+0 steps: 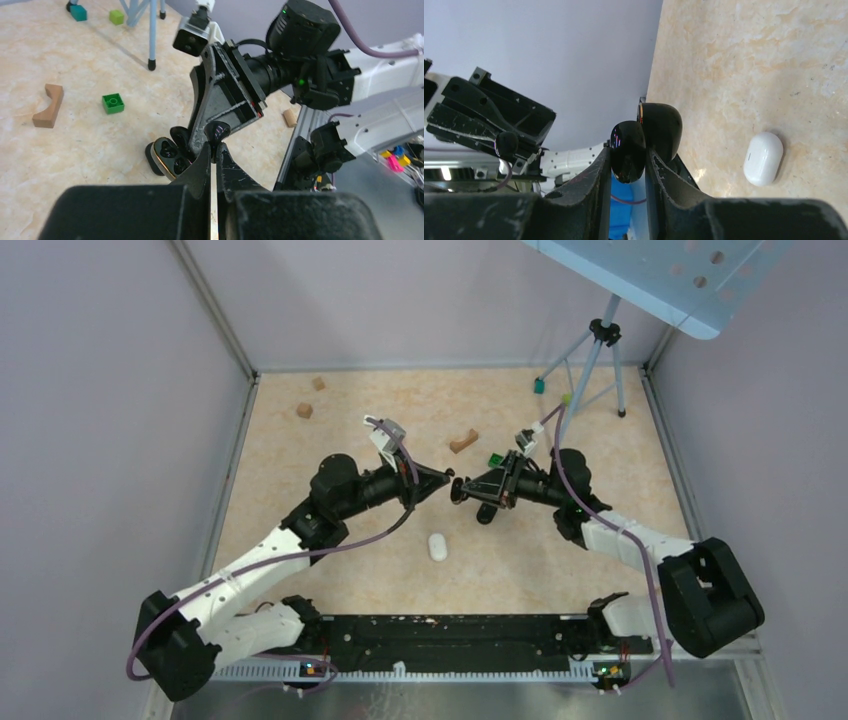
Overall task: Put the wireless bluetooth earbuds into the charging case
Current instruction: Adjust the right earbud at the center of the board, then pick up the right earbud from the center of the board, then insert the right earbud into the right side groove of the charging case.
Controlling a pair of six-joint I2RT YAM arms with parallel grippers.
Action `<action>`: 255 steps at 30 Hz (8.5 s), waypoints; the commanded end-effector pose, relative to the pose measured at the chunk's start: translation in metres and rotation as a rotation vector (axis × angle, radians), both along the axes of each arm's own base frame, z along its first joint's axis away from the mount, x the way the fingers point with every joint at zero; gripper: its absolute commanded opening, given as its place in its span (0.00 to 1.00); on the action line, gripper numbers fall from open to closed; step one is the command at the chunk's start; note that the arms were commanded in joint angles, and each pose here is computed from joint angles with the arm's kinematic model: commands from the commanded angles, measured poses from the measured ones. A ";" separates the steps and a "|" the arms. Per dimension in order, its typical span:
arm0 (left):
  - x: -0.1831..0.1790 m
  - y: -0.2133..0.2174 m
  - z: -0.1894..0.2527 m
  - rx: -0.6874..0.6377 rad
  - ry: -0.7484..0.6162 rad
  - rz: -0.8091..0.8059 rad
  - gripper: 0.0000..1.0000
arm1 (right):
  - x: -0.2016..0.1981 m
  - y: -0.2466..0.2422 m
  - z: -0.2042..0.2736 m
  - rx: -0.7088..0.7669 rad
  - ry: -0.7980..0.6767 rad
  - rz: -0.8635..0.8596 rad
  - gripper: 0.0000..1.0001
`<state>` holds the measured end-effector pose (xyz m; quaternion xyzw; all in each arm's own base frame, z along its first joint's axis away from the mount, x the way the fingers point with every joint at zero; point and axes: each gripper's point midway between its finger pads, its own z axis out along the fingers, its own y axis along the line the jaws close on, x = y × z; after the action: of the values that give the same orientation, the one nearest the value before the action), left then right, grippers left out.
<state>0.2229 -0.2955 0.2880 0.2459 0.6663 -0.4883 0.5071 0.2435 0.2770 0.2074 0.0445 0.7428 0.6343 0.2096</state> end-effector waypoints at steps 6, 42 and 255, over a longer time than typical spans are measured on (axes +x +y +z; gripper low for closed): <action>0.011 0.009 0.019 -0.082 0.018 0.201 0.00 | -0.009 0.004 0.033 0.110 -0.071 -0.160 0.00; 0.059 0.028 -0.083 0.485 0.222 0.199 0.00 | -0.018 -0.077 -0.037 -0.453 -0.035 -0.191 0.00; -0.029 -0.081 0.005 0.089 -0.535 -0.717 0.00 | -0.059 -0.052 0.063 0.252 -0.081 0.267 0.00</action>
<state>0.1765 -0.3764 0.2810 0.5975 0.4082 -0.5563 0.4085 0.1956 0.2244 0.2545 0.0026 0.6627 0.7390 0.1210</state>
